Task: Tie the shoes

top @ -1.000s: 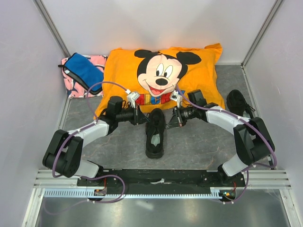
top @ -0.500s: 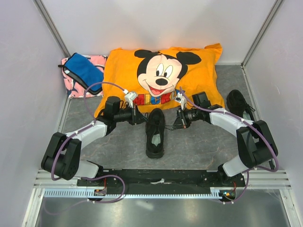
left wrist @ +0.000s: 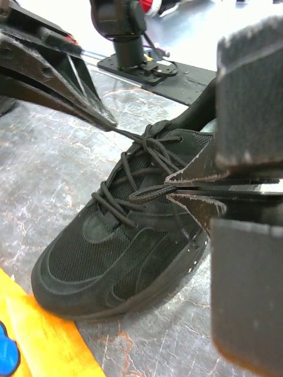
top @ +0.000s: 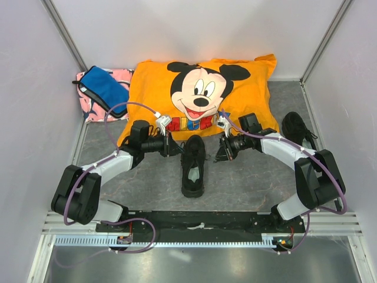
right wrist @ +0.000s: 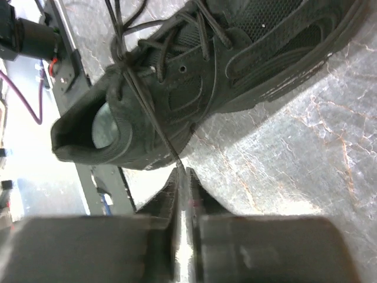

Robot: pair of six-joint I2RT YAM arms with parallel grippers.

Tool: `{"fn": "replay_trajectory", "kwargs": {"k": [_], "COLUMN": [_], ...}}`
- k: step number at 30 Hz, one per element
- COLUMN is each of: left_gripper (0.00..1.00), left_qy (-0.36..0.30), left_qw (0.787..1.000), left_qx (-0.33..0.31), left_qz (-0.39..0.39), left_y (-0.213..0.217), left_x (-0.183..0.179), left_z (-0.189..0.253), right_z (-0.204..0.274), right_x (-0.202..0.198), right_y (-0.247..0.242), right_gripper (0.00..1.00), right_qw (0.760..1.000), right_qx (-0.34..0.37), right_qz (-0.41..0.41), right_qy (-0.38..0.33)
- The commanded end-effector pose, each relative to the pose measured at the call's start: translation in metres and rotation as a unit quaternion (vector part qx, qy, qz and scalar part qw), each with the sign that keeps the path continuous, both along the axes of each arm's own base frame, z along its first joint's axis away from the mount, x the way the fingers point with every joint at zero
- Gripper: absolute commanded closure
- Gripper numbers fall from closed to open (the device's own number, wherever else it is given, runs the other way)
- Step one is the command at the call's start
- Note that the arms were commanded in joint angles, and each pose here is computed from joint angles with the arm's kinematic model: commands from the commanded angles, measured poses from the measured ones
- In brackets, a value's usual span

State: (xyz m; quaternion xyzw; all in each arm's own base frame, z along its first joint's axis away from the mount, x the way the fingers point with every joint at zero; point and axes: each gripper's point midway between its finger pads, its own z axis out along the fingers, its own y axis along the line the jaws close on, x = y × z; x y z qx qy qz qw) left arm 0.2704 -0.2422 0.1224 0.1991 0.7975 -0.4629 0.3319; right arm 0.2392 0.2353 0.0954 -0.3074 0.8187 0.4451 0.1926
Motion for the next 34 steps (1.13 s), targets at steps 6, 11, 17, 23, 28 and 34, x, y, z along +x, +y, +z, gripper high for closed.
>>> {"fn": "replay_trajectory", "kwargs": {"k": [6, 11, 17, 23, 28, 34], "left_gripper": [0.27, 0.01, 0.01, 0.01, 0.01, 0.01], "left_qy": [-0.133, -0.147, -0.114, -0.036, -0.018, -0.005], "left_qw": [0.991, 0.984, 0.975, 0.960, 0.950, 0.932], "left_qx": [0.018, 0.102, 0.191, 0.259, 0.281, 0.312], "left_qz": [-0.021, 0.007, 0.022, 0.095, 0.137, 0.185], "left_y": [0.004, 0.034, 0.080, 0.122, 0.137, 0.156], "left_x": [0.007, 0.006, 0.008, 0.007, -0.006, -0.007], "left_z": [0.070, 0.092, 0.118, 0.099, 0.065, 0.045], "right_z": [0.077, 0.117, 0.139, 0.103, 0.063, 0.061], "right_x": [0.039, 0.058, 0.067, 0.058, 0.027, 0.027], "right_y": [0.016, -0.003, -0.041, -0.096, -0.112, -0.115], "right_gripper": [0.24, 0.11, 0.02, 0.02, 0.02, 0.02], "right_qw": [0.993, 0.986, 0.980, 0.965, 0.960, 0.954], "right_qx": [0.027, 0.019, -0.030, -0.118, -0.146, -0.143], "right_qz": [0.017, -0.015, -0.084, -0.189, -0.210, -0.233], "right_qy": [-0.113, -0.165, -0.181, -0.141, -0.109, -0.126]}}
